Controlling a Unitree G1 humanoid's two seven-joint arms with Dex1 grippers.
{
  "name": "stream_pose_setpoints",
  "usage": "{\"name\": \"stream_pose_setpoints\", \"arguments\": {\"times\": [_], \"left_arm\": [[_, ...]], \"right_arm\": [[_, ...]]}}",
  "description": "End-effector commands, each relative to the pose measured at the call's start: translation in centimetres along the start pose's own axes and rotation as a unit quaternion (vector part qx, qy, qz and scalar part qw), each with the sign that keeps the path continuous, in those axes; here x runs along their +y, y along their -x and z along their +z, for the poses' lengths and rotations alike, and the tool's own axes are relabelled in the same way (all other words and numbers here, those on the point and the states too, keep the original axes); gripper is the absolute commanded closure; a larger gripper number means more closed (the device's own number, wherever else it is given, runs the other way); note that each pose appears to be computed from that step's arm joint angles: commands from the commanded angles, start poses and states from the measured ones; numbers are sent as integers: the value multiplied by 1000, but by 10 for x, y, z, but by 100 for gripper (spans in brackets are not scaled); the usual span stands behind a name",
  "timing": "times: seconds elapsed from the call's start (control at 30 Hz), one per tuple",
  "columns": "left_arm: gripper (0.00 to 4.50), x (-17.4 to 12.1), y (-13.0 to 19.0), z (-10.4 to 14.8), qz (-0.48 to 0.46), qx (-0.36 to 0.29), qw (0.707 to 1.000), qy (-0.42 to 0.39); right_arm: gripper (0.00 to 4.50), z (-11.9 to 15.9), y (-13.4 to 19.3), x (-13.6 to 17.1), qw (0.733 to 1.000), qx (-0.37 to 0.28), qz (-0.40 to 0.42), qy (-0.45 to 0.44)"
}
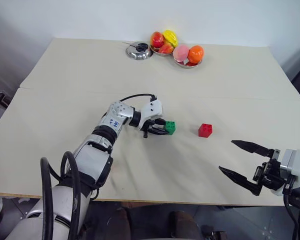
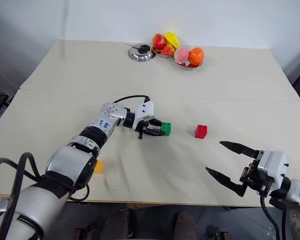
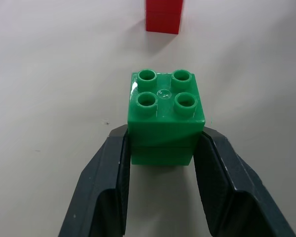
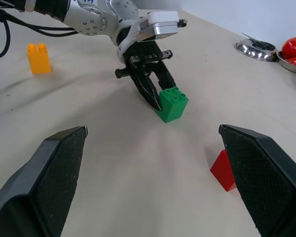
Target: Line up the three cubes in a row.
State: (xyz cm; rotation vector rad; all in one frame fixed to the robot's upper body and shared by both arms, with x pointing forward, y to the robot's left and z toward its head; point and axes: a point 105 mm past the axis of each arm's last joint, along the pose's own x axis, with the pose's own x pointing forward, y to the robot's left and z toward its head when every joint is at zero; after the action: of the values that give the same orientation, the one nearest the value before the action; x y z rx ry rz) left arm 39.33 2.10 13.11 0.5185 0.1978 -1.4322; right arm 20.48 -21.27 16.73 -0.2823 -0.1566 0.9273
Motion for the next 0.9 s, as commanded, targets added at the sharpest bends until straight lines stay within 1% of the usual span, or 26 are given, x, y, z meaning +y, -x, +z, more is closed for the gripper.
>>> {"name": "stream_pose_setpoints", "arguments": {"times": [0.03,0.13,0.17,0.23,0.33,0.37,0.4,0.43,0.5,0.57,0.6,0.63,0.67,0.7,0.73,0.8,0.87,0.9], "left_arm": [[199,5,3,14,9,-29,999,-17],[109,8,11,29,16,-76,996,-37],[78,10,19,33,17,-89,995,-40],[78,12,36,37,10,-112,993,-46],[78,7,65,41,-15,-149,986,-66],[78,8,76,42,-11,-163,984,-71],[62,10,87,45,6,-180,981,-79],[43,12,103,42,28,-192,978,-75],[4,10,144,29,96,-217,969,-64],[4,2,170,17,142,-225,963,-47],[4,-7,183,5,167,-220,961,-29],[4,-13,191,-2,183,-214,959,-18],[4,-27,205,-19,209,-195,958,2],[4,-45,222,-40,236,-162,958,21],[4,-58,233,-51,253,-137,957,33],[4,-75,265,-67,330,-129,933,69],[4,-95,285,-80,374,-115,915,96],[4,-111,295,-87,391,-109,907,114]], "right_arm": [[0,11,1,1,1000,-16,-7,15],[0,11,-3,1,1000,-21,-1,11],[0,11,-5,1,1000,-23,4,10],[0,11,-10,0,999,-28,15,8],[0,12,-16,2,998,-37,42,-25],[0,12,-19,1,998,-41,47,-29],[0,13,-22,0,997,-43,52,-34],[0,13,-27,-3,997,-48,58,-32],[0,15,-40,-7,995,-63,76,-30],[0,17,-49,-9,993,-74,89,-27],[0,18,-53,-9,992,-81,97,-24],[0,19,-56,-9,991,-85,102,-24],[0,20,-60,-5,987,-86,127,-43],[0,21,-66,-1,983,-91,151,-49],[0,22,-69,1,980,-94,168,-53],[0,23,-76,5,975,-94,195,-46],[0,25,-82,5,972,-101,208,-47],[0,27,-86,7,969,-108,217,-43]]}}
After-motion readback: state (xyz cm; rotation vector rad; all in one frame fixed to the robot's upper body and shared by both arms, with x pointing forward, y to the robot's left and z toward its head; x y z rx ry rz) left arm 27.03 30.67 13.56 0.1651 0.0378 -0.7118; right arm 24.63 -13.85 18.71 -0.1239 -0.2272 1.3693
